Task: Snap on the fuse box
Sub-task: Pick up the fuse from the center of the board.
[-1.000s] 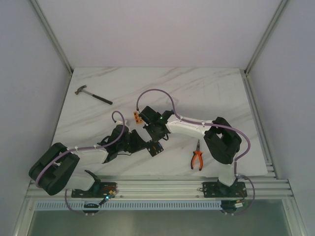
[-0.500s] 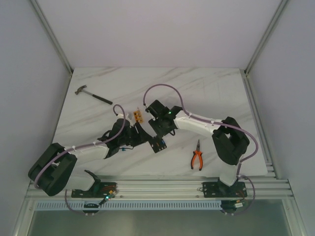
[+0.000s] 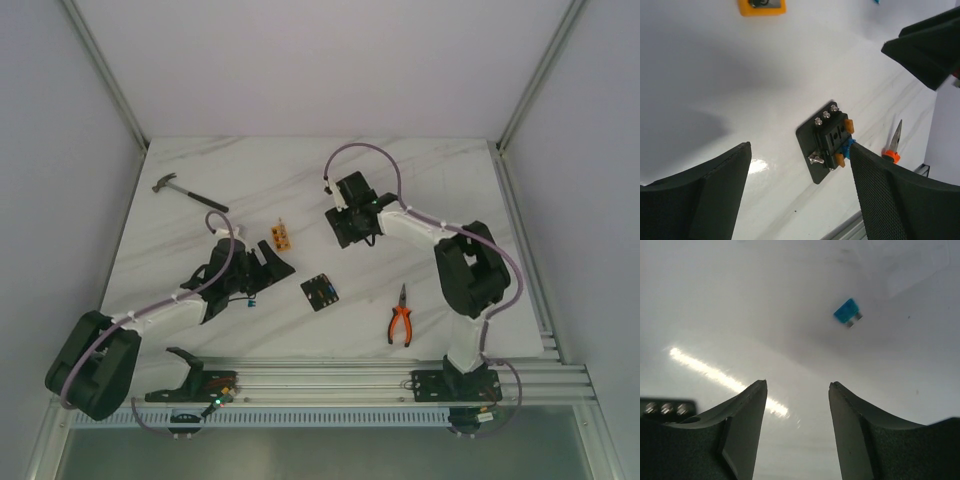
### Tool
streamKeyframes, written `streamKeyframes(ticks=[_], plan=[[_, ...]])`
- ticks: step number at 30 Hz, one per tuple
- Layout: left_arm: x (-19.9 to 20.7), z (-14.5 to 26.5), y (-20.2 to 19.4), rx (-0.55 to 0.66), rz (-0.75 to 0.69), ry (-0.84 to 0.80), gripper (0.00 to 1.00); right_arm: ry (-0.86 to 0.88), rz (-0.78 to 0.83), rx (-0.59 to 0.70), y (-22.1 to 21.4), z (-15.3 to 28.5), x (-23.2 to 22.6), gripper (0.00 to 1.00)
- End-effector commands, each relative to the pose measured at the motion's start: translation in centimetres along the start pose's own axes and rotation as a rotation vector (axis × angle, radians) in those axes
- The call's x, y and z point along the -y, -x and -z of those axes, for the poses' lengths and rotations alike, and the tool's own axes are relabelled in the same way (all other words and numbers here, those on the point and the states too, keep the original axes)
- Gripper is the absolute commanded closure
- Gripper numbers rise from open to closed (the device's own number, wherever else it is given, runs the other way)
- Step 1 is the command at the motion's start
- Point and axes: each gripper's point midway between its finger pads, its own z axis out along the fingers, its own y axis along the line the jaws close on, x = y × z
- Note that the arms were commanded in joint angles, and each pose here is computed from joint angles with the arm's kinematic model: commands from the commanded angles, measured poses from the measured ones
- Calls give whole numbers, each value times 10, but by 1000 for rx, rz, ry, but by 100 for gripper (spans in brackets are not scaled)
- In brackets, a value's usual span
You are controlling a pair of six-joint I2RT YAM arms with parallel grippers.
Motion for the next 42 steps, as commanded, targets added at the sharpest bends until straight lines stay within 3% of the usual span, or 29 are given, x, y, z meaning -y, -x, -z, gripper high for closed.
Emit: streamKeyframes(ticks=[1, 13, 25, 42], plan=[[-17, 5, 3, 16, -7, 47, 10, 8, 31, 74, 30, -24, 17, 40], [-23, 7, 9, 22, 2, 57, 0, 17, 55, 144, 64, -63, 40, 37], [-25, 7, 8, 15, 3, 58, 0, 78, 17, 60, 32, -78, 35, 37], [-23, 11, 7, 23, 12, 45, 0, 56, -46, 13, 2, -53, 26, 47]])
